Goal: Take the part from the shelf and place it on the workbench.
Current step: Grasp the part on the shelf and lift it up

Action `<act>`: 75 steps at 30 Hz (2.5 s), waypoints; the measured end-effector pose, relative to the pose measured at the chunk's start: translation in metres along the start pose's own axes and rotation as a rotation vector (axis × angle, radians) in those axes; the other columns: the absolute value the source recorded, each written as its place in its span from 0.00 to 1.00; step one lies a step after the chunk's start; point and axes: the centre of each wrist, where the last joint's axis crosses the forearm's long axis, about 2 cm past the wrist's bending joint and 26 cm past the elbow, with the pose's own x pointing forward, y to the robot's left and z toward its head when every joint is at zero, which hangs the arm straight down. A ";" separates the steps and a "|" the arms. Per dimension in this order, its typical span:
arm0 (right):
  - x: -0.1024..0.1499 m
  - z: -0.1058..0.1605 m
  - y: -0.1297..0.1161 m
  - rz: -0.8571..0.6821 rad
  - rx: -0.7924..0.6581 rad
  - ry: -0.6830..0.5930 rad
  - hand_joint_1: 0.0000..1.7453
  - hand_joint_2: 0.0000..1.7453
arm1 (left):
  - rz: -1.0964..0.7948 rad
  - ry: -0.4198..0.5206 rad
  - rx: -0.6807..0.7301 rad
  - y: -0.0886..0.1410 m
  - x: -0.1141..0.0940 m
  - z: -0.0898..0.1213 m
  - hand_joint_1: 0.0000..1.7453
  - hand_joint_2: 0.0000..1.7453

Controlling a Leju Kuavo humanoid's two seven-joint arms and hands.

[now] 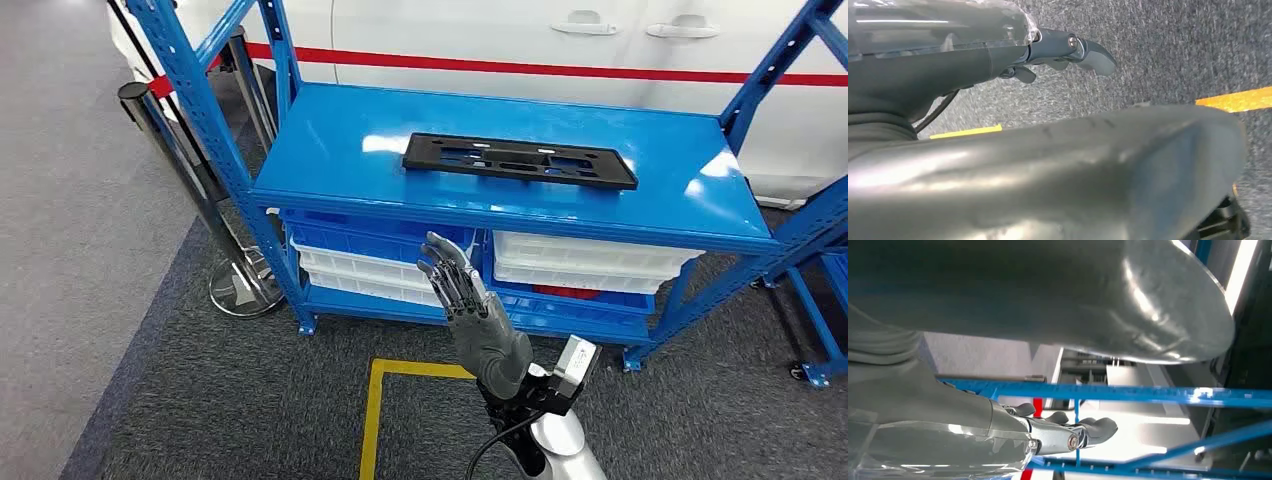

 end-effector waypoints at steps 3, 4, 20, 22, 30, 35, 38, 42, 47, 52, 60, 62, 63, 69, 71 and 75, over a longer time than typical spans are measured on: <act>0.000 0.000 0.000 0.001 0.002 0.001 0.00 0.00 | 0.001 -0.001 0.001 0.000 0.001 0.000 0.00 0.00; 0.000 0.000 0.000 0.001 0.005 0.000 0.00 0.00 | 0.001 -0.001 0.002 0.000 0.001 0.000 0.00 0.00; 0.005 -0.009 0.007 0.038 -0.002 -0.007 0.00 0.00 | -0.013 0.008 0.009 0.000 0.000 0.000 0.00 0.00; 0.006 -0.010 0.007 0.039 -0.003 -0.009 0.00 0.00 | -0.013 0.010 0.009 0.000 0.001 0.000 0.00 0.00; 0.006 -0.008 0.005 0.046 -0.012 -0.005 0.00 0.00 | -0.010 0.019 0.011 0.000 0.001 0.000 0.00 0.00; 0.006 -0.006 0.005 0.053 -0.016 0.003 0.00 0.00 | -0.010 0.019 0.011 -0.001 0.001 0.000 0.00 0.00; 0.006 -0.006 0.005 0.054 -0.017 0.004 0.00 0.00 | -0.010 0.019 0.010 -0.001 0.001 0.000 0.00 0.00; 0.006 -0.006 0.005 0.052 -0.019 0.002 0.00 0.00 | -0.010 0.018 0.011 0.000 0.002 0.000 0.00 0.00; 0.006 -0.005 0.006 0.049 -0.022 0.006 0.00 0.00 | -0.011 0.022 0.010 -0.001 0.000 0.000 0.00 0.00; 0.005 -0.004 0.007 0.047 -0.022 0.008 0.00 0.00 | -0.011 0.021 0.011 0.000 0.000 0.000 0.00 0.00; 0.006 -0.002 0.006 0.042 -0.051 0.041 0.00 0.00 | -0.014 0.019 0.013 0.000 0.001 0.000 0.00 0.00; 0.005 0.000 0.006 0.039 -0.066 0.059 0.00 0.00 | -0.014 0.021 0.012 0.000 0.000 0.000 0.00 0.00; 0.005 0.001 0.006 0.037 -0.072 0.065 0.00 0.00 | -0.014 0.022 0.012 0.000 -0.001 0.000 0.00 0.00; 0.004 0.005 0.007 0.021 -0.104 0.095 0.00 0.00 | -0.013 0.020 0.009 -0.001 0.000 0.000 0.00 0.00; 0.003 0.006 0.007 0.011 -0.118 0.107 0.00 0.00 | -0.013 0.020 0.009 -0.001 0.000 0.000 0.00 0.00; 0.003 0.006 0.008 -0.006 -0.134 0.121 0.00 0.00 | -0.012 0.021 0.008 0.000 0.000 0.000 0.00 0.00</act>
